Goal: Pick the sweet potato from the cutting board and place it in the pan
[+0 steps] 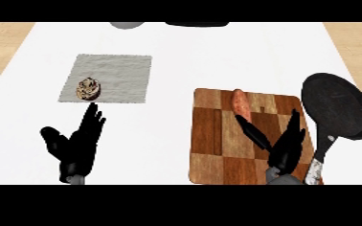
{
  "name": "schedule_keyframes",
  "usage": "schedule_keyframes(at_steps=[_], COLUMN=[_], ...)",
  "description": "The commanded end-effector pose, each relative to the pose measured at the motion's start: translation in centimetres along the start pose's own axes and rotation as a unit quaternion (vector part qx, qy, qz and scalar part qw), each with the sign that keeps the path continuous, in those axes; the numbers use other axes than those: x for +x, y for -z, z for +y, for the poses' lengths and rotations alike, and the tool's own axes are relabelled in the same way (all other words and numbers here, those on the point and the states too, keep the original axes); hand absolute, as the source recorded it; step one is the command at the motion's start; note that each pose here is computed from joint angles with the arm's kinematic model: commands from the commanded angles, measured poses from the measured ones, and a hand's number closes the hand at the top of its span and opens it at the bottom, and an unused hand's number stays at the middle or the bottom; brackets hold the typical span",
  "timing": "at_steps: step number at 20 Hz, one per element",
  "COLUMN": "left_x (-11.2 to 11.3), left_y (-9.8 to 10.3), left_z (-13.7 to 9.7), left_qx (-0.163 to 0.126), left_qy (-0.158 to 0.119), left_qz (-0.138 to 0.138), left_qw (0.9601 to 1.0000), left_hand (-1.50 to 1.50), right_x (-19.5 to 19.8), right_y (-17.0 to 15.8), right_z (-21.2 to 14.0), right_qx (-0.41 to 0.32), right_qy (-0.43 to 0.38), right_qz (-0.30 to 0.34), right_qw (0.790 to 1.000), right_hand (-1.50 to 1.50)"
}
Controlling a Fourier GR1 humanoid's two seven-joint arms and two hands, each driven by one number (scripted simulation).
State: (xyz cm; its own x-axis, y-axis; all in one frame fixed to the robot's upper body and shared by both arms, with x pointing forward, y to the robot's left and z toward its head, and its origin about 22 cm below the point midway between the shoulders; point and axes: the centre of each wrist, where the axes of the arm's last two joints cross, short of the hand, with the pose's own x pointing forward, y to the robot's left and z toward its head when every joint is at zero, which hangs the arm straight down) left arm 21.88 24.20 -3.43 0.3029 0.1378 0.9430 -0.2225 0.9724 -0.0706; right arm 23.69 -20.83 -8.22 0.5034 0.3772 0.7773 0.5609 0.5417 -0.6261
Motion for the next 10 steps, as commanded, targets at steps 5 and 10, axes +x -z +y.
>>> schedule_keyframes(at_steps=[5,10], left_x=[0.2,-0.6], left_y=[0.6,0.4], left_z=[0.0,0.3], left_qx=[-0.004,0.003], left_qy=[-0.003,-0.005], left_qz=[0.006,0.009], left_qw=[1.0000,0.9999], left_hand=[0.00,0.00], right_x=[3.3,12.9], right_y=[5.5,6.1], right_z=[-1.5,-1.9], right_qx=[0.096,0.112], right_qy=[-0.192,-0.261], right_qz=[0.103,0.105], right_qw=[0.971,0.953], right_hand=[-1.50,-1.50])
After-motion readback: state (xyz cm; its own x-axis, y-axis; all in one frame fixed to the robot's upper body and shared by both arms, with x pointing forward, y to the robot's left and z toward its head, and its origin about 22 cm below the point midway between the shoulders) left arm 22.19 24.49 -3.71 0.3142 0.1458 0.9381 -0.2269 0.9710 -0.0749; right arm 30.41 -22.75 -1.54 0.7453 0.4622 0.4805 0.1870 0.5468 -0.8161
